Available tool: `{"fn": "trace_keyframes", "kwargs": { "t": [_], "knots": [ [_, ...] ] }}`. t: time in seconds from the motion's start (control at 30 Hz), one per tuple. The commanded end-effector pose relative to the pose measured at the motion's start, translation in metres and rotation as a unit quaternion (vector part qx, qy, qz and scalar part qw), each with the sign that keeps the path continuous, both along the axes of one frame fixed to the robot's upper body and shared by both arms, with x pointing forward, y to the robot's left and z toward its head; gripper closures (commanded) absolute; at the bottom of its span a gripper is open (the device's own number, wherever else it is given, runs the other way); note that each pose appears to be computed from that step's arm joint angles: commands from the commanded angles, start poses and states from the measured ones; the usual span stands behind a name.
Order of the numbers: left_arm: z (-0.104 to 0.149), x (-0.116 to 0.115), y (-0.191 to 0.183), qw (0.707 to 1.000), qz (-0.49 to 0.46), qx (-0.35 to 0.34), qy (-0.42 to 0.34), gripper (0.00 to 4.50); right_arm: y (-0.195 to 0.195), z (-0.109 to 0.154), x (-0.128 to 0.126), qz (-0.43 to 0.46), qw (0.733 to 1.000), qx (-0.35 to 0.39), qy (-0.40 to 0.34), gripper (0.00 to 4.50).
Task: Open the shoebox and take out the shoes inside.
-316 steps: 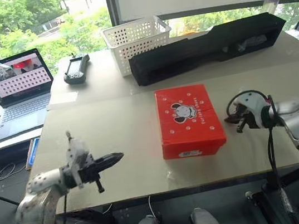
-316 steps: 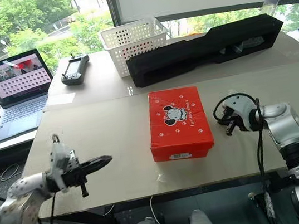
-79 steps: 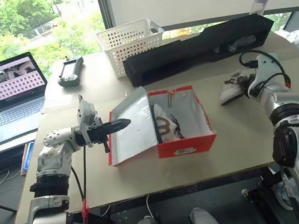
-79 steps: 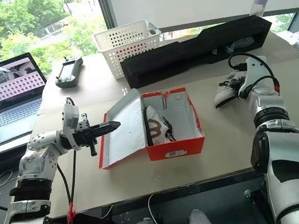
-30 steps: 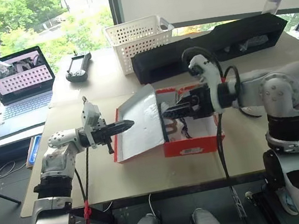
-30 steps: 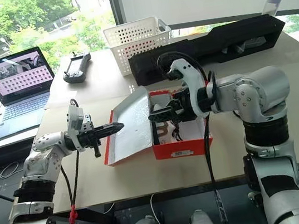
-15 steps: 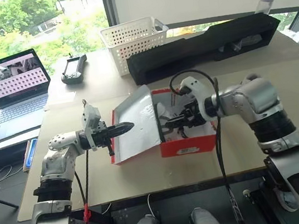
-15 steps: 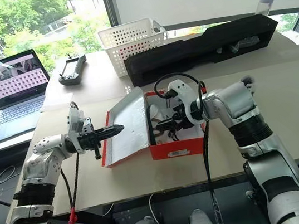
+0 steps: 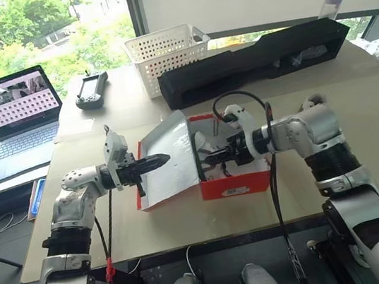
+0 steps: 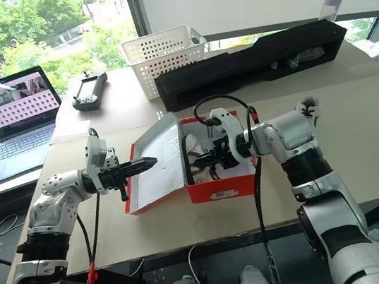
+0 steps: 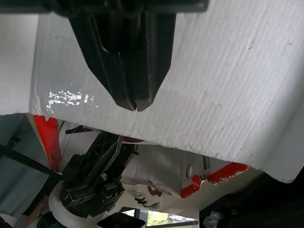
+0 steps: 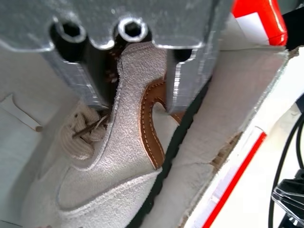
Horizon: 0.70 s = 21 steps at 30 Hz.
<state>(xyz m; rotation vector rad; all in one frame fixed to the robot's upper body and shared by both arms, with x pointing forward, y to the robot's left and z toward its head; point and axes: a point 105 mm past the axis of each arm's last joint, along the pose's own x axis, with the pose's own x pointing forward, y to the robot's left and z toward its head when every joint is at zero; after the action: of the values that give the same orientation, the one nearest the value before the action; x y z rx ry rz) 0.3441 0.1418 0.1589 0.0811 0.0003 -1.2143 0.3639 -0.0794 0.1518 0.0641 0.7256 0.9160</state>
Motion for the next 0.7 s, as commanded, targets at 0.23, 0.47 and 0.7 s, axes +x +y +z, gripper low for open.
{"fn": "trace_keyframes", "kwargs": {
  "t": [0.23,0.47,0.7],
  "knots": [
    [0.012,0.006,0.002,1.000,0.008,0.003,-0.025,4.50,0.002,-0.002,-0.002,-0.006,1.000,0.012,0.003,4.49],
    [0.013,0.007,0.001,1.000,0.005,0.005,-0.025,4.50,-0.002,0.057,-0.003,-0.018,0.996,0.070,-0.054,4.49],
    [0.012,0.008,0.000,1.000,0.002,0.010,-0.025,4.50,-0.006,0.086,-0.015,-0.019,0.992,0.091,-0.082,4.49]
  ]
}}
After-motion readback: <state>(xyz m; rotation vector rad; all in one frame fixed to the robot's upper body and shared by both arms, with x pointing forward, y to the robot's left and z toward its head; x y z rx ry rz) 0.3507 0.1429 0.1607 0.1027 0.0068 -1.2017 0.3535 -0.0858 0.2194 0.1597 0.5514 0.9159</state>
